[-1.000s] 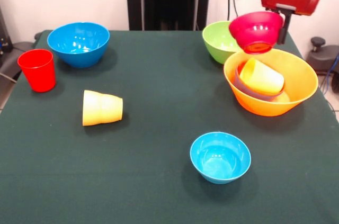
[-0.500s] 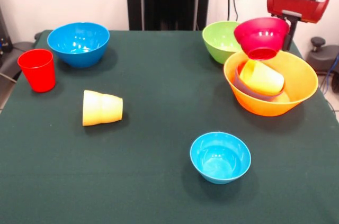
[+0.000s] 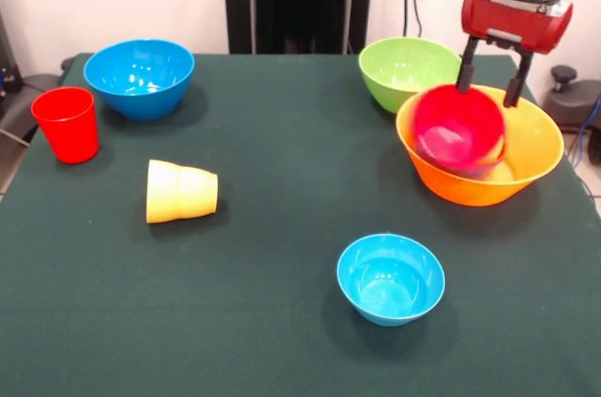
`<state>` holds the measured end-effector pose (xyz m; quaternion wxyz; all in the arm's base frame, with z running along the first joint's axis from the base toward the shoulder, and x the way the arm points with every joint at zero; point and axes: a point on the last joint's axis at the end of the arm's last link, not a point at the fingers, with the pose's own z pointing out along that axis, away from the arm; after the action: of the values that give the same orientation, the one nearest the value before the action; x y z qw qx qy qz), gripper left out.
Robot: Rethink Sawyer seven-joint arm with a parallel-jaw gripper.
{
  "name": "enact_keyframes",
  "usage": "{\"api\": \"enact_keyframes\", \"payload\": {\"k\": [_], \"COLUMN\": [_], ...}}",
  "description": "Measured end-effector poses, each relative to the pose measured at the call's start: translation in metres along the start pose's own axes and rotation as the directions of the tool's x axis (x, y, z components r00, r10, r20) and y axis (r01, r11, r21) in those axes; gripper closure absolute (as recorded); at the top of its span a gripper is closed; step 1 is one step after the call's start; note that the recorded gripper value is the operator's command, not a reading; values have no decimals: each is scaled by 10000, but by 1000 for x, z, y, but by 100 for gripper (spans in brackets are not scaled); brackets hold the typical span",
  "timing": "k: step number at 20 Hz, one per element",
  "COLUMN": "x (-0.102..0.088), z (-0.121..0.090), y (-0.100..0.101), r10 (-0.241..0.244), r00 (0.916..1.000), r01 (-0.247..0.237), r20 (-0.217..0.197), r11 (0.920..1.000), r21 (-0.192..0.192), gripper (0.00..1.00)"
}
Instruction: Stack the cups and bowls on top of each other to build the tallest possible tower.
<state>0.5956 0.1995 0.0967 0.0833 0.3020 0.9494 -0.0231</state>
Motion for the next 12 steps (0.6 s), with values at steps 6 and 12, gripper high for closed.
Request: {"api": "enact_keyframes", "payload": {"k": [6, 12], "x": [-4, -5], "z": [4, 9], "y": [-5, -11], "r10": [39, 61], "r00": [10000, 9999], "r01": [-40, -64], "r20": [75, 104], "r11": [9999, 9994], "r21": [158, 334], "gripper": [0, 0]}}
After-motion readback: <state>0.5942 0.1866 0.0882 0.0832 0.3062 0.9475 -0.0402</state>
